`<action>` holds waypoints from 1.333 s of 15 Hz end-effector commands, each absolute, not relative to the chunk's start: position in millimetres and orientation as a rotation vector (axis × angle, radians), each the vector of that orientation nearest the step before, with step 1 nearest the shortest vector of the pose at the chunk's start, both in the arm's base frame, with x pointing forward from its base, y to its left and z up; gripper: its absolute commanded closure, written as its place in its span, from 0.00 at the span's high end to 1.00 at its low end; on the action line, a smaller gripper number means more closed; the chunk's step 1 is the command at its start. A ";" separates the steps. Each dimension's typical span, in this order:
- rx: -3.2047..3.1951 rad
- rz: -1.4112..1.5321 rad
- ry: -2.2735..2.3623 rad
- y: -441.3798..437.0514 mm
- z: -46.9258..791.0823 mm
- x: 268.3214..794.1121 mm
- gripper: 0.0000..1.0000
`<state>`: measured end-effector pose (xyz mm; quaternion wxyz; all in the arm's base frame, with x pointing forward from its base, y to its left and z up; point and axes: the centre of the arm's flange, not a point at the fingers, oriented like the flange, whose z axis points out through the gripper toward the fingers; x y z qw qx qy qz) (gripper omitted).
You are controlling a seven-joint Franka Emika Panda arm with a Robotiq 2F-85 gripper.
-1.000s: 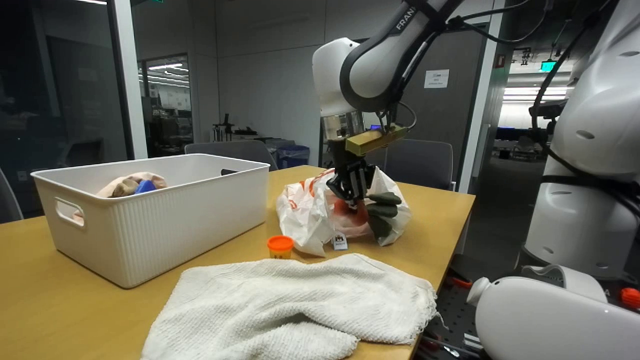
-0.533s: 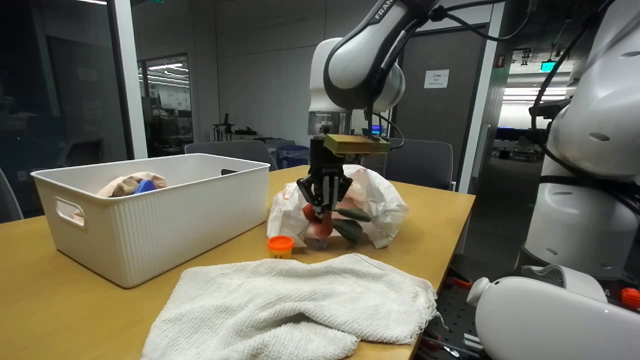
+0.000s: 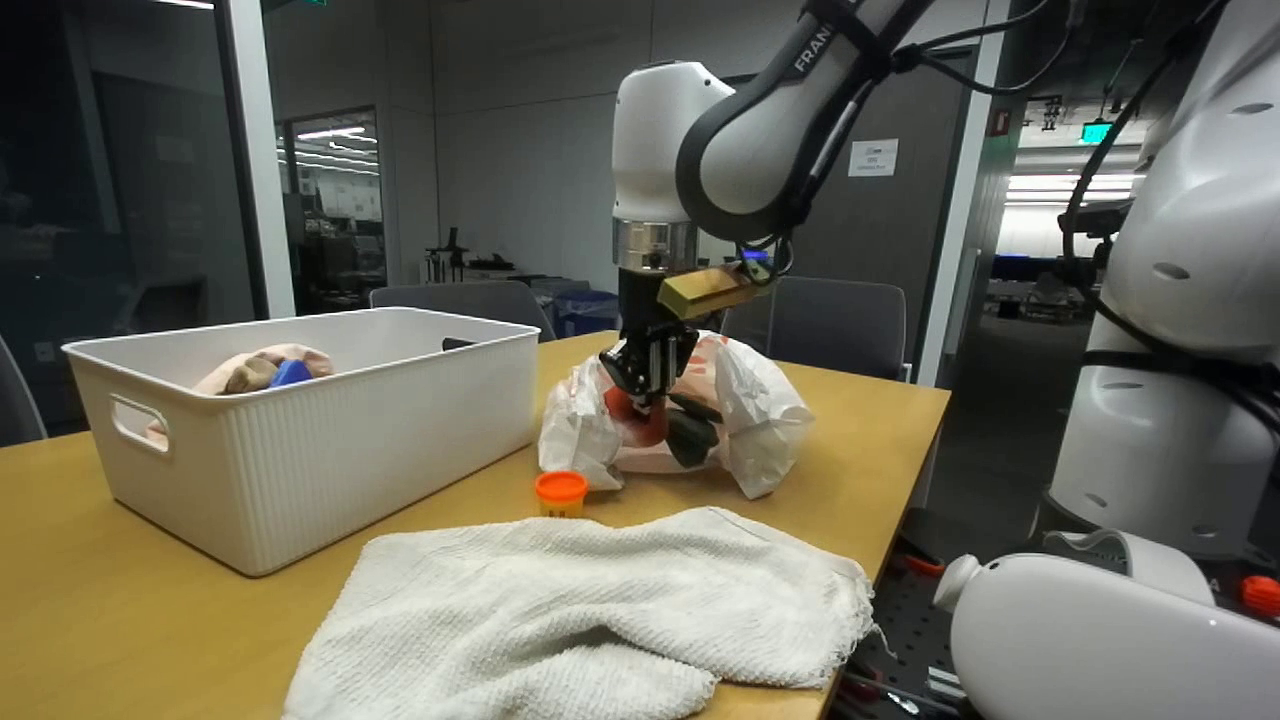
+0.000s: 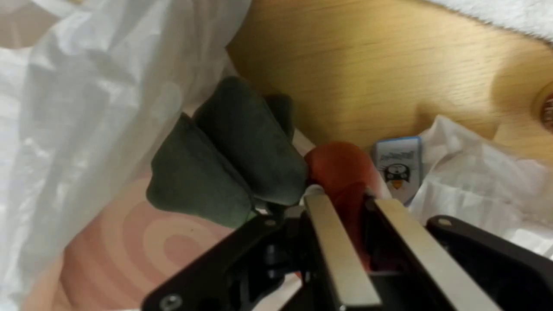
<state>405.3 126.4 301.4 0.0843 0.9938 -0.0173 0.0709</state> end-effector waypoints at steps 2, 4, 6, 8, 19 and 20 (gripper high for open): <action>2.876 0.319 -0.036 127.8 313.6 406.4 0.18; 2.837 0.340 -0.015 127.1 311.8 410.2 0.16; 2.762 0.365 0.005 120.8 305.0 415.7 0.13; 2.662 0.390 0.010 113.0 300.2 422.0 0.12; 2.754 0.231 -0.194 100.8 305.4 420.1 0.99; 2.797 0.185 -0.199 106.6 309.7 416.9 1.00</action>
